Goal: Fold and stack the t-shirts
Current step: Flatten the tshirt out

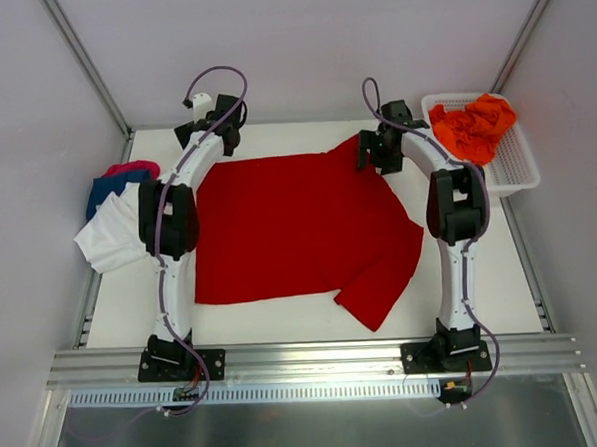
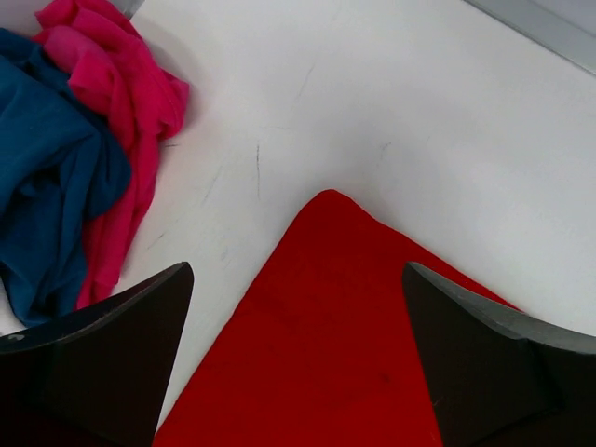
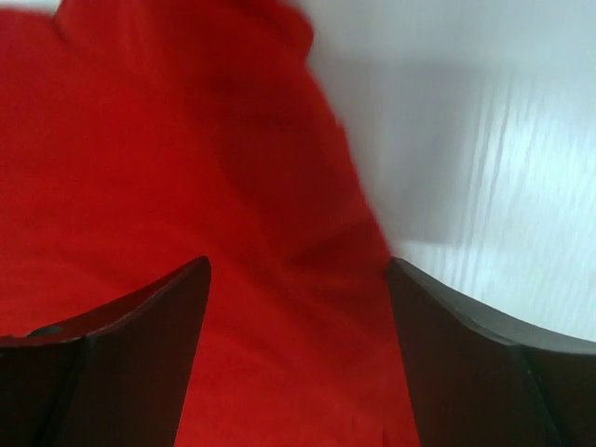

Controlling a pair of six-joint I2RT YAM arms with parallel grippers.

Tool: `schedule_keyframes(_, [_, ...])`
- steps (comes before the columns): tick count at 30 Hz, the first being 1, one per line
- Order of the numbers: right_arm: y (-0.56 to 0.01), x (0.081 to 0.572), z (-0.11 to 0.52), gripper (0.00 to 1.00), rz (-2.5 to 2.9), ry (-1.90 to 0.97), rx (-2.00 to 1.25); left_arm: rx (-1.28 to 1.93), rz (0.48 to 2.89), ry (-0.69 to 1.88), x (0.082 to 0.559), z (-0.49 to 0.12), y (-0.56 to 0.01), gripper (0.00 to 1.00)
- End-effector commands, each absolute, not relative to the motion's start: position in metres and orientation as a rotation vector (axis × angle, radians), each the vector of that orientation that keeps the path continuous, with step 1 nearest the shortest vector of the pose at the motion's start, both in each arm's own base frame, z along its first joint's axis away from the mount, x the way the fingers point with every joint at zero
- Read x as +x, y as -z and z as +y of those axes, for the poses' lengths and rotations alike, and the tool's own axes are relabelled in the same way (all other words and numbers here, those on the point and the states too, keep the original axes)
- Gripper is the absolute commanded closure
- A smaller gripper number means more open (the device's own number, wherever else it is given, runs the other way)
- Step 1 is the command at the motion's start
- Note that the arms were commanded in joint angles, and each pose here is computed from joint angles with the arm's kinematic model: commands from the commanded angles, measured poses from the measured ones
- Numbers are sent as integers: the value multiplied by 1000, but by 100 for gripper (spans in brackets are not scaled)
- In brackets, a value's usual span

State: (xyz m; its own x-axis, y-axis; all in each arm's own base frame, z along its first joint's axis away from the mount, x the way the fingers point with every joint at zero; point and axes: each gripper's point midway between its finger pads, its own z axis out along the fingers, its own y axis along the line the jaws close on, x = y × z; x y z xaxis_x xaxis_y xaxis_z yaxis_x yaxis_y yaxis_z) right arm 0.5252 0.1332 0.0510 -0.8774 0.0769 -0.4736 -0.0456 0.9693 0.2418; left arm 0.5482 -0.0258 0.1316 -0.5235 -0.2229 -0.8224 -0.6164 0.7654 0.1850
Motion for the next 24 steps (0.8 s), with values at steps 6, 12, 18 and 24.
schedule_keyframes(6, [-197,448,144,21,2307,-276,-117,-516,2083,-416,448,-102,-184,22])
schedule_keyframes(12, [-164,369,129,30,2432,-178,-97,-379,2219,-351,382,-145,-135,45])
schedule_keyframes(18, [-115,316,119,100,2542,-133,-89,-430,2349,-339,338,-138,-82,100])
schedule_keyframes(24, [-82,298,122,99,2614,-133,-68,-443,2421,-362,321,-136,-55,100])
